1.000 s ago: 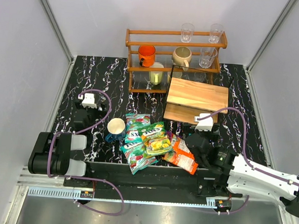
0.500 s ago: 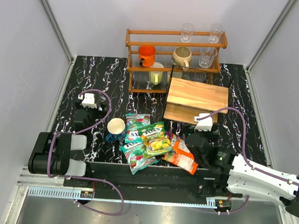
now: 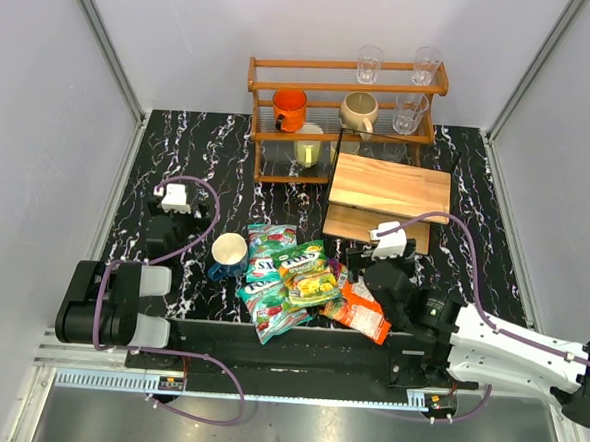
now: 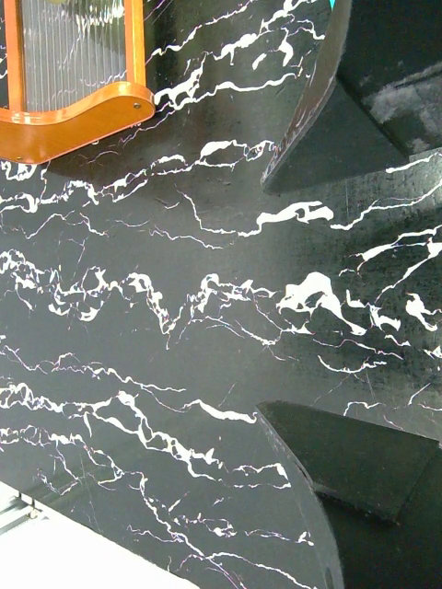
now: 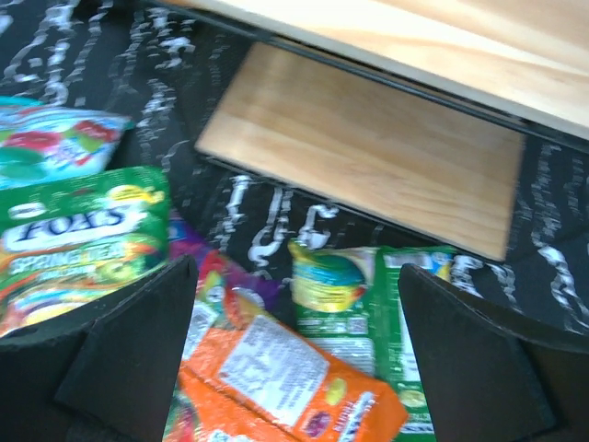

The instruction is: Place and organize the candy bags onto the shelf

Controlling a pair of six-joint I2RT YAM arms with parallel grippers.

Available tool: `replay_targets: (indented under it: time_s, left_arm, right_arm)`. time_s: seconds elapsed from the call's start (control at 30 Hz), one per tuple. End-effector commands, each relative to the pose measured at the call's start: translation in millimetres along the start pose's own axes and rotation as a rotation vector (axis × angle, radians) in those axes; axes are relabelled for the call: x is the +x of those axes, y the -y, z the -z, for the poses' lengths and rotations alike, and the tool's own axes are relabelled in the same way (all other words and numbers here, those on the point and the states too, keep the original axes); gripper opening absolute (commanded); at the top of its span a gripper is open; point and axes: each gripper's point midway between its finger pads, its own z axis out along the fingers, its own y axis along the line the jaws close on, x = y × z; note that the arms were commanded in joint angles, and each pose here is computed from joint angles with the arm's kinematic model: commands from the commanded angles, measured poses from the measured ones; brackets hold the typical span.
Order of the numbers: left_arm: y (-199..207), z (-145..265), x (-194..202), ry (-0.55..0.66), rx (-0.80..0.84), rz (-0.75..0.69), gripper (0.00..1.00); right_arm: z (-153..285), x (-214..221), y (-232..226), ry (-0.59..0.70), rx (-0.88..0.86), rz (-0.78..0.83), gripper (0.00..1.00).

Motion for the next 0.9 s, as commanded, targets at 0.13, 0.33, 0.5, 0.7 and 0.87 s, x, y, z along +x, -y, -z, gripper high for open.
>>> replay_targets:
  time_s: [0.13, 0.33, 0.5, 0.7, 0.87]
  left_arm:
    - [-1, -9, -26, 0.08, -0.009, 0.007, 0.99]
    - [-1, -9, -25, 0.078, -0.007, 0.008, 0.99]
    - [-1, -9, -26, 0.08, -0.009, 0.008, 0.99]
    - [0, -9, -26, 0.08, -0.007, 0.008, 0.99]
    - [-1, -9, -26, 0.08, -0.011, 0.008, 0.99]
  right_arm:
    - [-5, -7, -86, -0.068, -0.371, 0.008, 1.0]
    - [-31, 15, -106, -0.18, -0.422, -0.008, 1.0]
    - [-44, 21, -112, -0.216, -0.46, -0.045, 1.0]
    - [-55, 27, -117, -0.238, -0.495, -0.072, 1.0]
    - [-58, 38, -120, -0.272, -0.519, -0.083, 1.0]
